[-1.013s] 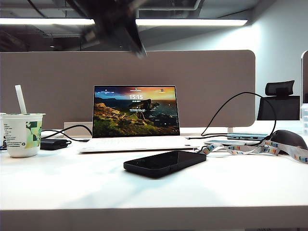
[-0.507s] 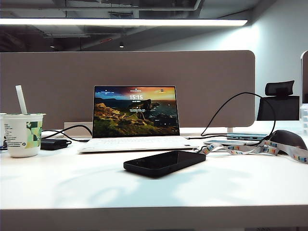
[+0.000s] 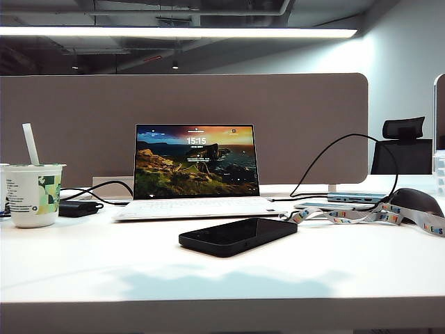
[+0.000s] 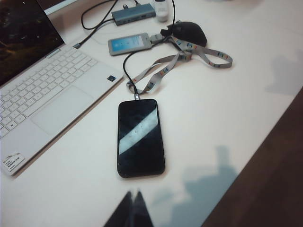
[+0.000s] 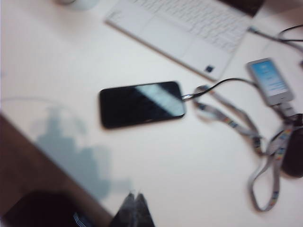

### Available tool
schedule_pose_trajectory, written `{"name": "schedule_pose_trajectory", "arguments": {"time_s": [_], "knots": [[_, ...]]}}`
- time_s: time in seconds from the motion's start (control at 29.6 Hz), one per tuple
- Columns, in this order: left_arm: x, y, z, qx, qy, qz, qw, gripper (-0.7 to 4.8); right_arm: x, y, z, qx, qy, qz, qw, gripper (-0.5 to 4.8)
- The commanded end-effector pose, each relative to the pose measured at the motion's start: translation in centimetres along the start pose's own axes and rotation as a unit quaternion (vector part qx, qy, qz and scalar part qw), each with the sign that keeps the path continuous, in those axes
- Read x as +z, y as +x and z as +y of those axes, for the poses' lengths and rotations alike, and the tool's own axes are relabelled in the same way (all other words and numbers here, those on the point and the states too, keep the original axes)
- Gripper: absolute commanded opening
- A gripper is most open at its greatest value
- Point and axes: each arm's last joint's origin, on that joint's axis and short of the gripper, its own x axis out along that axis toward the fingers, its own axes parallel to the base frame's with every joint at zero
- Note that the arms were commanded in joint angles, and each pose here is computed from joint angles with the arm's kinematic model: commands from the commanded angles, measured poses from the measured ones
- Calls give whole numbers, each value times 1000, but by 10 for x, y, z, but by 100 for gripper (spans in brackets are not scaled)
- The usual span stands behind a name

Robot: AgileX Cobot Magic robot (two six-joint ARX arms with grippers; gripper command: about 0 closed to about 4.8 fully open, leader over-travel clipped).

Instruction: Pick up the black phone, pick up the charger plug, insert the charger plug into the phone's charging port, and finally place the connected phone back on the desk.

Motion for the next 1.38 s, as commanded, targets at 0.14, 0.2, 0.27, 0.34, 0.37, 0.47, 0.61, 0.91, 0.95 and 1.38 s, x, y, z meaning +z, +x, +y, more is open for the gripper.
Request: {"name": "schedule_pose_trajectory", "arguments": {"time_s": [0.14, 0.2, 0.27, 0.34, 0.37, 0.47, 0.61, 0.91, 0.95, 1.38], "knots": [[-32, 1, 0, 0, -3, -32, 999, -6, -30, 10, -1, -31, 19, -127, 991, -5], [-43, 2, -1, 0, -3, -33, 999, -6, -41, 15, -2, -47, 25, -144, 988, -5], [-53, 3, -1, 0, -4, -40, 999, -6, -52, 20, -3, -67, 31, -160, 984, -3], [-63, 4, -1, 0, -5, -59, 998, -6, -60, 24, -4, -92, 39, -174, 980, 5], [-67, 4, -1, 0, -6, -69, 998, -6, -63, 26, -4, -105, 42, -177, 978, 14], [-85, 8, -3, -18, 3, -110, 994, -6, -72, 32, -5, -117, 39, -158, 980, 36], [-107, 13, -4, -22, 6, -130, 991, -6, -78, 34, -4, -114, 31, -127, 985, 36], [-119, 19, -6, -52, 15, -221, 974, -6, -78, 34, -4, -114, 30, -124, 985, 36], [-118, 16, -6, -40, 21, -231, 972, -6, -78, 34, -4, -114, 30, -124, 985, 36], [-146, -13, 53, 249, -23, -231, 940, -6, -78, 34, -4, -114, 30, -124, 985, 36]]}}
